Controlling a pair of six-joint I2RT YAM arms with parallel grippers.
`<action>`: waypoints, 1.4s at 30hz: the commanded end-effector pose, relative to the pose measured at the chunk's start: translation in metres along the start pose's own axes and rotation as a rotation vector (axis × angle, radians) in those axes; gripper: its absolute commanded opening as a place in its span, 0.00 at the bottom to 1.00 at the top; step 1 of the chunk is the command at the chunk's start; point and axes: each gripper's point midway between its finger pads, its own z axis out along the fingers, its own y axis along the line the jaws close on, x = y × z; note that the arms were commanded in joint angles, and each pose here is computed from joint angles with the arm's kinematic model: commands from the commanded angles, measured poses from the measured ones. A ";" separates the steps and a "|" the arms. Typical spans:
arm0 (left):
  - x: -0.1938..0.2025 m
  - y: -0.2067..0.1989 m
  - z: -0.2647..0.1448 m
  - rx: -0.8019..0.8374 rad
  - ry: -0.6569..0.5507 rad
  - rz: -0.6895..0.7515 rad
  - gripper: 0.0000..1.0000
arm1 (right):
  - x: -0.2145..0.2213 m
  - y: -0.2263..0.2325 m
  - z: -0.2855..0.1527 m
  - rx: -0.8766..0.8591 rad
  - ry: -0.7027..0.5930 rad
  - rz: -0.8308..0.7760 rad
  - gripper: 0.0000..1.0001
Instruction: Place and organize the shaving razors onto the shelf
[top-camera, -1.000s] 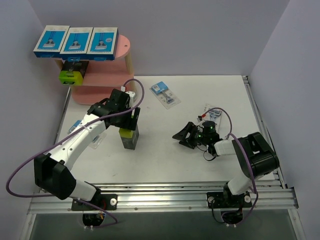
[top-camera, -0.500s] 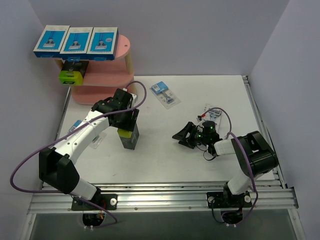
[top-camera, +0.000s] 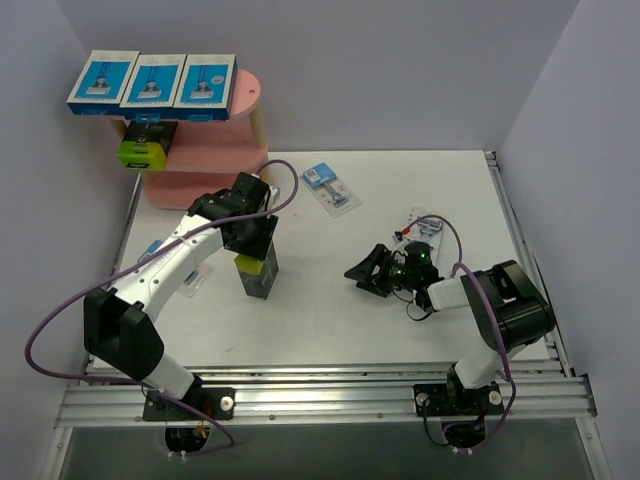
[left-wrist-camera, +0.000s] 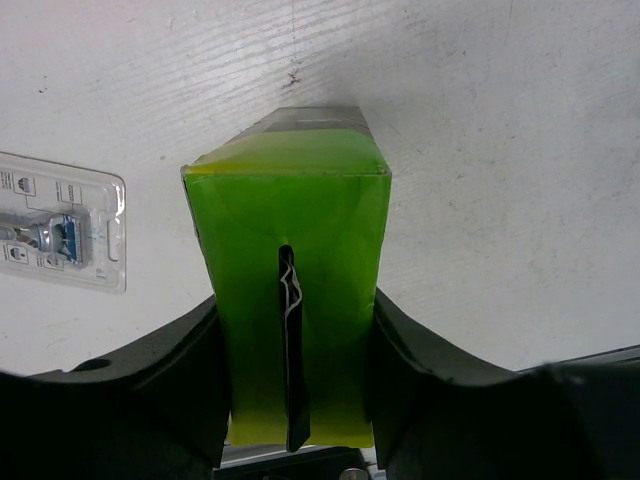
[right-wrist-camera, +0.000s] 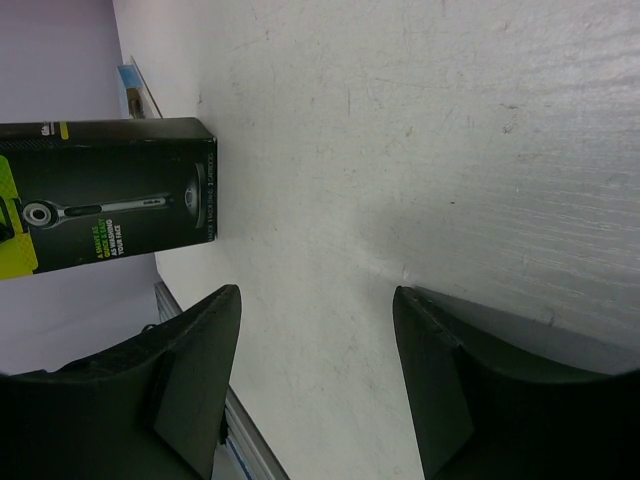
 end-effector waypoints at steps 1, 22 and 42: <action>0.000 0.000 -0.003 -0.004 0.016 0.017 0.12 | 0.015 -0.026 -0.002 0.076 0.044 0.020 0.58; -0.046 0.075 -0.089 0.249 -0.604 -0.606 0.02 | 0.008 -0.025 -0.007 0.078 0.050 0.002 0.57; -0.066 0.144 -0.142 0.490 -1.134 -1.150 0.02 | -0.010 -0.033 -0.010 0.113 0.095 -0.031 0.56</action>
